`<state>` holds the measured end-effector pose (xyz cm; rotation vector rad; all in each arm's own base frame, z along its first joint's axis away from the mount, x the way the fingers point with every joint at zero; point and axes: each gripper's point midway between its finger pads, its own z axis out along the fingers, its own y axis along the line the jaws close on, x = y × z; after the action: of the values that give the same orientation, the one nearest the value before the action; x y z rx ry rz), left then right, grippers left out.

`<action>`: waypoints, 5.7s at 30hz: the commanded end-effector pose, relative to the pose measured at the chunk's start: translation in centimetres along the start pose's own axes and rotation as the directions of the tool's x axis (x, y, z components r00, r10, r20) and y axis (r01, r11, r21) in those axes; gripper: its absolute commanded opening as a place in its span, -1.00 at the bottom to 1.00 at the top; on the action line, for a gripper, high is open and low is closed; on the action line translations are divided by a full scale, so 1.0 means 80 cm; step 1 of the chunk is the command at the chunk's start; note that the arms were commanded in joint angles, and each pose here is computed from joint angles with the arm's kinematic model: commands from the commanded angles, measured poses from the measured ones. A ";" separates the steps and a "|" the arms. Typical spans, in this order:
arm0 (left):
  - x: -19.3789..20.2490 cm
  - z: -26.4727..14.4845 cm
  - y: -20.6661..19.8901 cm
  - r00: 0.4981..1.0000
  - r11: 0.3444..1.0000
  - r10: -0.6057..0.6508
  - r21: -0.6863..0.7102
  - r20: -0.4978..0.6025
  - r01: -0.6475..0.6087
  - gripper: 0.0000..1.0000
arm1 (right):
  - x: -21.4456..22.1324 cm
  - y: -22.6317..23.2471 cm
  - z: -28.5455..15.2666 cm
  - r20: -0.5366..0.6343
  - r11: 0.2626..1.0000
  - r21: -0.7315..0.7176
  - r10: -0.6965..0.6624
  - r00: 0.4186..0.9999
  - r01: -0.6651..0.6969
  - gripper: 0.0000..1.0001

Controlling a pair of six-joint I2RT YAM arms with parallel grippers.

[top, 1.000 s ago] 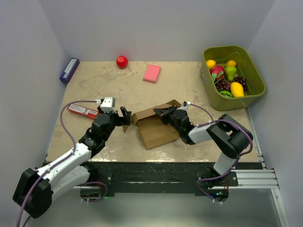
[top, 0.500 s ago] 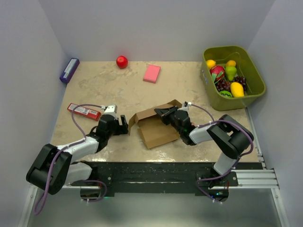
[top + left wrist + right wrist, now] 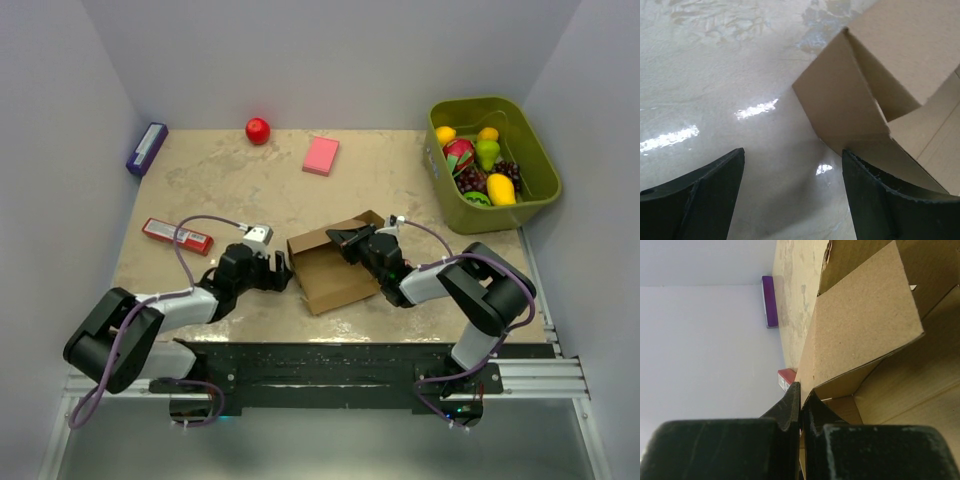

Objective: Fold the paper box

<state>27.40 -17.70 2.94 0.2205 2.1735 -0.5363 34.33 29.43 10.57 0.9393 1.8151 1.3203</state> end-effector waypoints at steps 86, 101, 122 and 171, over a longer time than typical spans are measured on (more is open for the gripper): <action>-0.094 0.022 -0.090 0.856 0.926 0.228 0.169 0.463 -0.339 0.87 | -0.001 -0.020 -0.020 -0.023 0.986 0.029 -0.162 0.987 0.162 -1.00; -0.123 0.045 -0.085 0.836 0.948 0.200 0.113 0.512 -0.296 0.34 | 0.007 -0.044 -0.028 -0.069 0.981 0.062 -0.177 0.982 0.181 -1.00; -0.146 0.052 -0.059 0.800 0.969 0.211 -0.015 0.562 -0.246 -0.17 | 0.013 -0.054 -0.035 -0.102 0.977 0.075 -0.194 0.976 0.202 -1.00; -0.147 0.042 -0.076 0.733 0.976 0.217 -0.147 0.644 -0.160 -0.31 | 0.027 -0.061 -0.036 -0.102 0.974 0.139 -0.166 0.981 0.179 -1.00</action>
<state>34.12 -22.90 6.14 0.2152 1.6928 -0.1844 34.24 27.67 11.81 0.8639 1.7499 1.2455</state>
